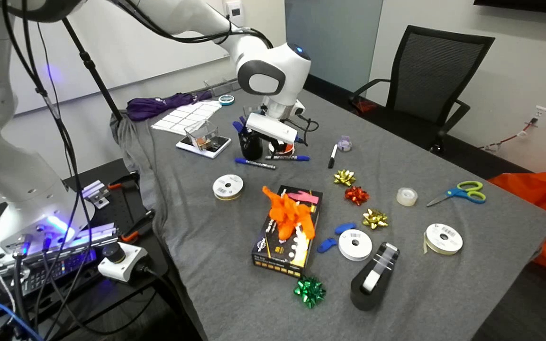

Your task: Remove the white disc from the middle container.

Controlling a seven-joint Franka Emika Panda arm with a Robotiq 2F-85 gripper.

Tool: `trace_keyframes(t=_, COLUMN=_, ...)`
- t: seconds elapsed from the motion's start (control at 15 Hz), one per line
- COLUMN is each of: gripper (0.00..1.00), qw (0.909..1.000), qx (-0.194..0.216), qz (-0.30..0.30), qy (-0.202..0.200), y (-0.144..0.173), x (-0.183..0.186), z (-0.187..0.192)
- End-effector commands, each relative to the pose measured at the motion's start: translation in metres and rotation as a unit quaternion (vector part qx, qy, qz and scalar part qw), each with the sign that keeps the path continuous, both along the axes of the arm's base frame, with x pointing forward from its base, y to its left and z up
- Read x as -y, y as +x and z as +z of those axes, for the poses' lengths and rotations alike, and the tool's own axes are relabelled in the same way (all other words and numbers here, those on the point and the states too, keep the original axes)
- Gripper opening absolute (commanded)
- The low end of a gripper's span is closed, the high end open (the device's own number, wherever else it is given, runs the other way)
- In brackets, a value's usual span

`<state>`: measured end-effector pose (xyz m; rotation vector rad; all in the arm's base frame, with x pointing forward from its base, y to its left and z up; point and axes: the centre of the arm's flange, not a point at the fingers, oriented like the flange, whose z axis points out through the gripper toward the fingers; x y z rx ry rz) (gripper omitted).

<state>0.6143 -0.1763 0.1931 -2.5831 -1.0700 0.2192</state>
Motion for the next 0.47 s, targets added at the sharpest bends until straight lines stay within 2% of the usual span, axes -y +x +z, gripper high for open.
trace_keyframes(t=0.0, gripper=1.0, qw=0.9965, qx=0.067, qz=0.021, qy=-0.045, y=-0.023, x=-0.016, z=0.014)
trace_keyframes(t=0.2, gripper=1.0, qw=0.9928, qx=0.1, qz=0.023, qy=-0.062, y=-0.025, x=-0.024, z=0.021)
trace_keyframes(t=0.4, gripper=1.0, qw=0.9914, qx=0.109, qz=0.021, qy=-0.069, y=-0.029, x=-0.03, z=0.031)
